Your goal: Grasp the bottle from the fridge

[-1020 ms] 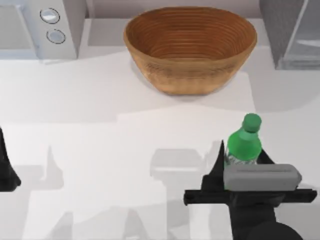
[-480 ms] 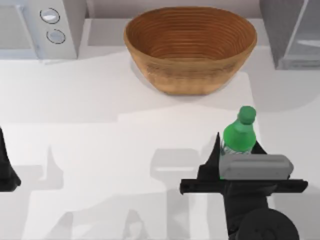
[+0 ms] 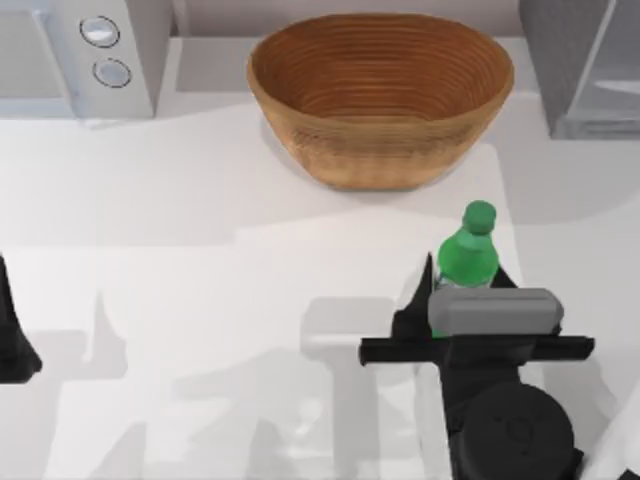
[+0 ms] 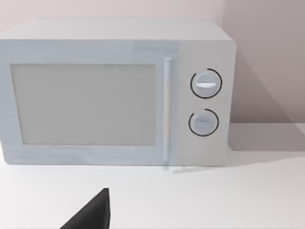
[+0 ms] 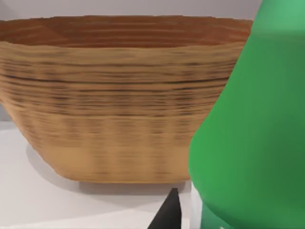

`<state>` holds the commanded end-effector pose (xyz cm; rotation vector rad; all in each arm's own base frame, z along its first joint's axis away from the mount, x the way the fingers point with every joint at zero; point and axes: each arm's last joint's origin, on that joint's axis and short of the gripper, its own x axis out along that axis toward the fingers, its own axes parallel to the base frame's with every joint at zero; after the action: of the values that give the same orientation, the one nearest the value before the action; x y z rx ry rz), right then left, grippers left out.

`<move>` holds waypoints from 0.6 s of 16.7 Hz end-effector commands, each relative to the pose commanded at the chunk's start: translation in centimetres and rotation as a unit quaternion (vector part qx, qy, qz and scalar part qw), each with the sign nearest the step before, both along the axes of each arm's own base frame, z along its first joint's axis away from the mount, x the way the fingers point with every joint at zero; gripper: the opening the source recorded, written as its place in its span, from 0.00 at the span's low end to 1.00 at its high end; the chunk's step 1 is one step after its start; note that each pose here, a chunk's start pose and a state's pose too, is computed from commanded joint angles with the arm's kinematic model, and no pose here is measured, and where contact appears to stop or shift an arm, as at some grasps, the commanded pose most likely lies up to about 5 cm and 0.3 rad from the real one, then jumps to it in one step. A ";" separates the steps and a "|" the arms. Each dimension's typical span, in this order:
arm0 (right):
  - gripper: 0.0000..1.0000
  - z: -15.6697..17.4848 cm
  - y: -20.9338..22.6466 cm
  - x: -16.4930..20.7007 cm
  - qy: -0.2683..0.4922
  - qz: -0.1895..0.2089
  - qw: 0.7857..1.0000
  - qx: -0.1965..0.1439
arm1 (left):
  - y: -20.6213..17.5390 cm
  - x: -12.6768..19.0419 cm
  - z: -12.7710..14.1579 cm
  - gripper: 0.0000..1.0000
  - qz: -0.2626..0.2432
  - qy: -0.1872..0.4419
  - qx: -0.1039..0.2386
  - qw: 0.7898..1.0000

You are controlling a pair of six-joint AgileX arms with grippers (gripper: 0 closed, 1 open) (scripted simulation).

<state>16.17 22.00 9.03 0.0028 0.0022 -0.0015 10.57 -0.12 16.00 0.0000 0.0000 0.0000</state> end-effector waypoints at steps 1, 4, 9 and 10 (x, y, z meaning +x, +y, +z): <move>0.00 0.0 0.0 0.0 0.000 0.000 1.000 0.000 | 0.0 0.0 0.0 1.00 0.000 0.000 0.000 1.000; 0.15 0.0 0.0 0.0 0.000 0.000 1.000 0.000 | 0.0 0.0 0.0 1.00 0.000 0.000 0.000 1.000; 0.53 0.0 0.0 0.0 0.000 0.000 1.000 0.000 | 0.0 0.0 0.0 1.00 0.000 0.000 0.000 1.000; 0.60 0.0 0.0 0.0 0.000 0.000 1.000 0.000 | 0.0 0.0 0.0 1.00 0.000 0.000 0.000 1.000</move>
<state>16.17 22.00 9.03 0.0028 0.0022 -0.0015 10.57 -0.12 16.00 0.0000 0.0000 0.0000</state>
